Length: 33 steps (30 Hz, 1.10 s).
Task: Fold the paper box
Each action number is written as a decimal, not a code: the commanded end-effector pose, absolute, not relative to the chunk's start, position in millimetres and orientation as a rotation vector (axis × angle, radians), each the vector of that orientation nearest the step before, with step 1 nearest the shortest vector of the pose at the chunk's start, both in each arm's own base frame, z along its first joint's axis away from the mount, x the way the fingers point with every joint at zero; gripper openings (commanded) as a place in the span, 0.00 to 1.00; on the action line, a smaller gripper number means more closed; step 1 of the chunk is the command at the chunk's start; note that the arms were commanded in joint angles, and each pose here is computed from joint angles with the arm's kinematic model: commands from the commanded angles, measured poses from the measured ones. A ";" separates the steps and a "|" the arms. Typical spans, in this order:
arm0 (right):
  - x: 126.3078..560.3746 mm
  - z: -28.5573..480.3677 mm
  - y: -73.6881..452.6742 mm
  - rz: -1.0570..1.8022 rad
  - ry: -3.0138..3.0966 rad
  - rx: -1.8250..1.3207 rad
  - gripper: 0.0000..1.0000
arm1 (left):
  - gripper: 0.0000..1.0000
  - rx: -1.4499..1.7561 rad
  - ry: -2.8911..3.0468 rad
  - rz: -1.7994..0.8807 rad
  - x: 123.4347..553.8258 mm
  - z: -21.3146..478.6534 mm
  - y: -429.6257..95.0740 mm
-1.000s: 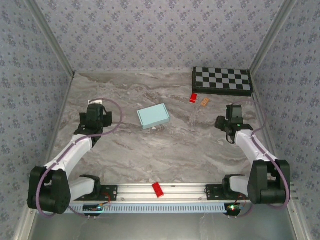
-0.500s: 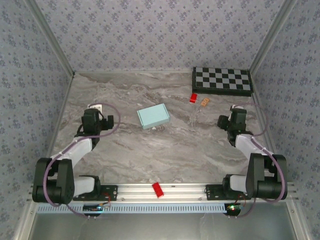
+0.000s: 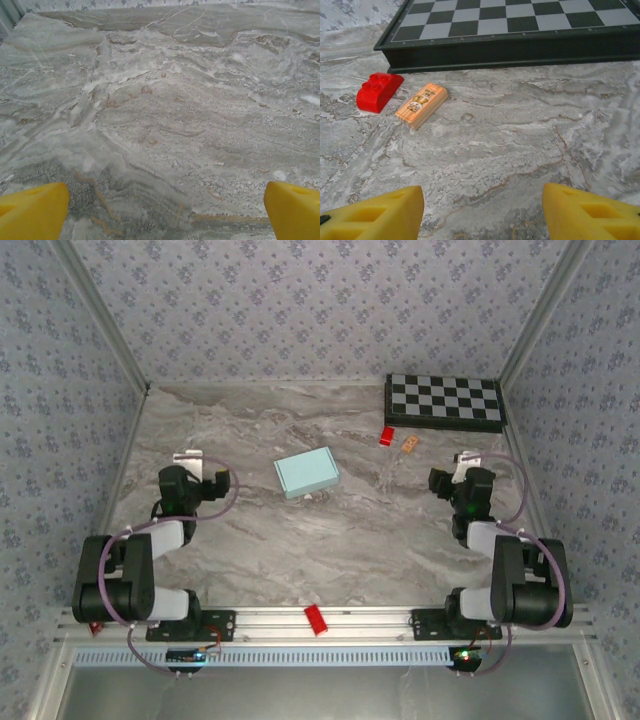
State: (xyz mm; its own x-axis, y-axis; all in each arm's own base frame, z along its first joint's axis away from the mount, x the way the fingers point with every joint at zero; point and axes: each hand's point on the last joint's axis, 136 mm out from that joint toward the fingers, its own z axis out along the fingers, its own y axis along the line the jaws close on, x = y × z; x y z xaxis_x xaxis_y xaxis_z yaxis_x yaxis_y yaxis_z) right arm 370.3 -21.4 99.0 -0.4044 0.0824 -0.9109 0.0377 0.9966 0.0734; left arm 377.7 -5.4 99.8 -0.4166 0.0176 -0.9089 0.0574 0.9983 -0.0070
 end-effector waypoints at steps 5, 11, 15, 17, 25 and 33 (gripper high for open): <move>381.1 108.8 -16.0 0.058 1.887 0.006 0.66 | 0.99 0.121 1.906 -0.116 384.3 103.3 -16.9; 382.7 92.9 -14.6 0.059 1.893 0.000 0.67 | 1.00 0.092 1.896 -0.095 387.6 93.2 -12.0; 386.8 89.0 -12.1 0.047 1.923 -0.014 0.70 | 1.00 -0.013 1.966 -0.036 396.0 87.1 4.4; 390.6 87.2 -12.0 0.031 1.936 -0.011 0.84 | 1.00 -0.077 1.963 0.007 398.2 88.5 15.2; 392.7 86.1 -13.5 -0.013 1.954 0.003 1.00 | 1.00 -0.076 1.964 0.015 397.7 88.3 15.2; 392.5 86.0 -13.5 -0.014 1.954 0.003 1.00 | 1.00 -0.075 1.964 0.016 398.3 88.9 14.9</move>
